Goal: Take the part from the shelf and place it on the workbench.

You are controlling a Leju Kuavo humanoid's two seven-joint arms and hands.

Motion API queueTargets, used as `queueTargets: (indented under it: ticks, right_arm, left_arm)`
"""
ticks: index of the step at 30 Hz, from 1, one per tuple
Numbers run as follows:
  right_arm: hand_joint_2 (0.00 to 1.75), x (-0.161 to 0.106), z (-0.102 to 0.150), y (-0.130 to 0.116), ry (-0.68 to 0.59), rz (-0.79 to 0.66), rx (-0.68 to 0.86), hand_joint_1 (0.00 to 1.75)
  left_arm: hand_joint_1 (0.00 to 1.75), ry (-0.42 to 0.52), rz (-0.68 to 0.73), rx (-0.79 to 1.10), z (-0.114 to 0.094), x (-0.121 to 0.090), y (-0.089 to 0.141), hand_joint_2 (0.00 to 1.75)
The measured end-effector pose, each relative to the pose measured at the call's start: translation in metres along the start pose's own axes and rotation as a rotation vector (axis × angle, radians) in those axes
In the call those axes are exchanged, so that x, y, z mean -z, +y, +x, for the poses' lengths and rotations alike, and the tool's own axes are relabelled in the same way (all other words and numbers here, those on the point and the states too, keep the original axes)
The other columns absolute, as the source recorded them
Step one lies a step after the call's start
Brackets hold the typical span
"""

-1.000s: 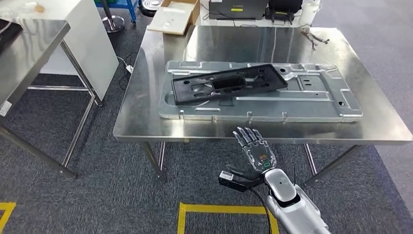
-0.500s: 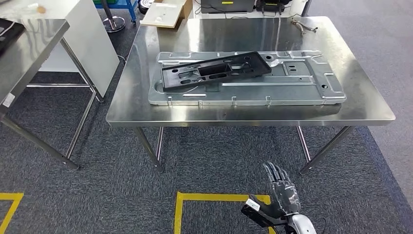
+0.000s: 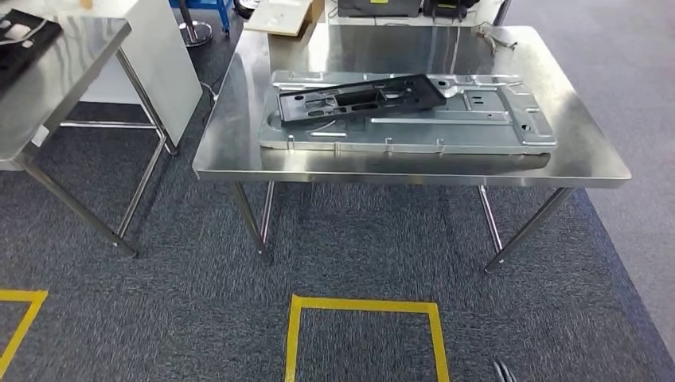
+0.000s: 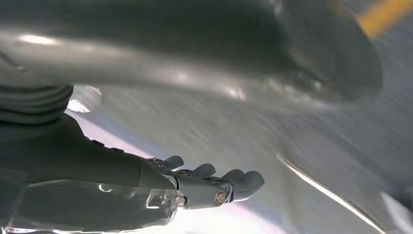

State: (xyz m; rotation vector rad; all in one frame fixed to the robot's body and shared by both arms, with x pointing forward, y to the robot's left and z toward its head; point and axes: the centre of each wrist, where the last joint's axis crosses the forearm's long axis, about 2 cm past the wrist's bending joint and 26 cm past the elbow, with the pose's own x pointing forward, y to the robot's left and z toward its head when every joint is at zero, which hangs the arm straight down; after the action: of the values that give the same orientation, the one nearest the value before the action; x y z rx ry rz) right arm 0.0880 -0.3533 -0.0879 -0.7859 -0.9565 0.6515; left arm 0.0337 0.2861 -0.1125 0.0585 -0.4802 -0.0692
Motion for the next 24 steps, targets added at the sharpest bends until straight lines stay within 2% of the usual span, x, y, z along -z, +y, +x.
queueTargets:
  ticks: [5,10,15,19,24]
  right_arm:
    - [0.00,-0.038,-0.005,0.035,0.431,0.251,0.195,0.00]
    - [0.00,-0.057,0.008,0.057,0.621,0.378,0.313,0.00]
    - [0.00,-0.067,0.007,0.063,0.863,0.495,0.464,0.00]
    - [0.00,-0.071,0.005,0.064,0.934,0.530,0.542,0.00]
    - [0.00,-0.071,0.005,0.065,0.928,0.550,0.573,0.00]
  left_arm:
    - [0.00,0.001,-0.014,0.008,-0.001,-0.001,0.000,0.00]
    - [0.00,-0.011,-0.012,0.010,-0.001,-0.001,0.001,0.00]
    - [0.00,-0.021,-0.008,0.045,-0.008,-0.003,0.000,0.00]
    - [0.00,-0.025,-0.003,0.094,-0.008,-0.004,-0.002,0.00]
    - [0.00,-0.036,-0.016,0.102,-0.003,-0.002,-0.007,0.00]
